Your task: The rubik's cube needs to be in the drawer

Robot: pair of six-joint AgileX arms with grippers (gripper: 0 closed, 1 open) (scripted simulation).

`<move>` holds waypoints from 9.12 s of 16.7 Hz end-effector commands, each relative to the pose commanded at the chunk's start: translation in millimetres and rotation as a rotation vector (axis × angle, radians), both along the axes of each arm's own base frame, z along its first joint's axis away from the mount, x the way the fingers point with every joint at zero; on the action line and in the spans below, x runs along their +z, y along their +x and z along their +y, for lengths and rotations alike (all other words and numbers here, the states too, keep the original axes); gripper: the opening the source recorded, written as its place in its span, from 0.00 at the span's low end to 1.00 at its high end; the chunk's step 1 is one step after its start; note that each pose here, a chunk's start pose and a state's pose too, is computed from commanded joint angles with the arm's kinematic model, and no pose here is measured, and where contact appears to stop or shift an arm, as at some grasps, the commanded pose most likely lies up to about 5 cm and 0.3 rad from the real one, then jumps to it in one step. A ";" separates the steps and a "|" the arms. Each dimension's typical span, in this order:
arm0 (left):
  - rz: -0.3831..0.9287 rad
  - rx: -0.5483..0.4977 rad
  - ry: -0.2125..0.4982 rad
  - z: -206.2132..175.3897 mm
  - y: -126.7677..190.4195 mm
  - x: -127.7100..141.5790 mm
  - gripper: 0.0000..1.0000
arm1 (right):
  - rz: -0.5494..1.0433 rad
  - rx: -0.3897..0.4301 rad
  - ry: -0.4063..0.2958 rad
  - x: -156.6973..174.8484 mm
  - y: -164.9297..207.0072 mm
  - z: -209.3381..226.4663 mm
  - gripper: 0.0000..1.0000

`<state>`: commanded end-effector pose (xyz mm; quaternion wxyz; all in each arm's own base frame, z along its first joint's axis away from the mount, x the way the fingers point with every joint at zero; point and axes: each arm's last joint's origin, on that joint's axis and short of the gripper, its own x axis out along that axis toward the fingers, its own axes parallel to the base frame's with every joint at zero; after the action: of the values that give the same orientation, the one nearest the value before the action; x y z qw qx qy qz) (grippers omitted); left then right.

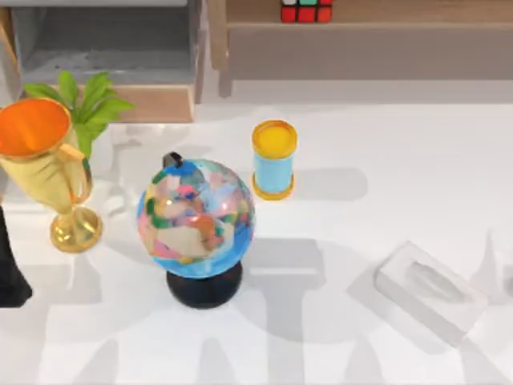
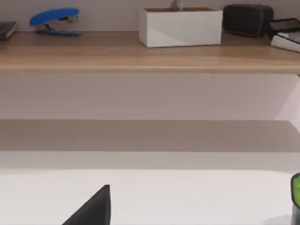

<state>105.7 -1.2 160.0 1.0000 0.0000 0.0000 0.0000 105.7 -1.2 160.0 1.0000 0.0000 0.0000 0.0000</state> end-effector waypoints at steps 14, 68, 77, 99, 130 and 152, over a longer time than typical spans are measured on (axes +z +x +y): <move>-0.010 -0.016 -0.015 -34.5 66.2 109.9 1.00 | 0.000 0.000 0.000 0.0 0.0 0.0 1.00; 0.000 -0.020 0.000 -334.5 328.1 -2.4 0.32 | 0.000 0.000 0.000 0.0 0.0 0.0 1.00; 0.000 -0.020 0.000 -334.5 328.1 -2.4 0.00 | 0.000 0.000 0.000 0.0 0.0 0.0 1.00; 0.031 -0.048 0.065 -344.4 296.5 30.5 0.00 | 0.000 0.000 0.000 0.0 0.0 0.0 1.00; 1.439 0.074 0.677 -1.1 350.6 137.7 0.00 | 0.000 0.000 0.000 0.0 0.0 0.0 1.00; 1.571 -0.019 0.009 173.6 371.0 28.5 0.23 | 0.000 0.000 0.000 0.0 0.0 0.0 1.00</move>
<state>476.7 172.4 188.5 0.7071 0.0040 0.7070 -0.0087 105.7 -1.2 160.0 1.0000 0.0000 0.0000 0.0000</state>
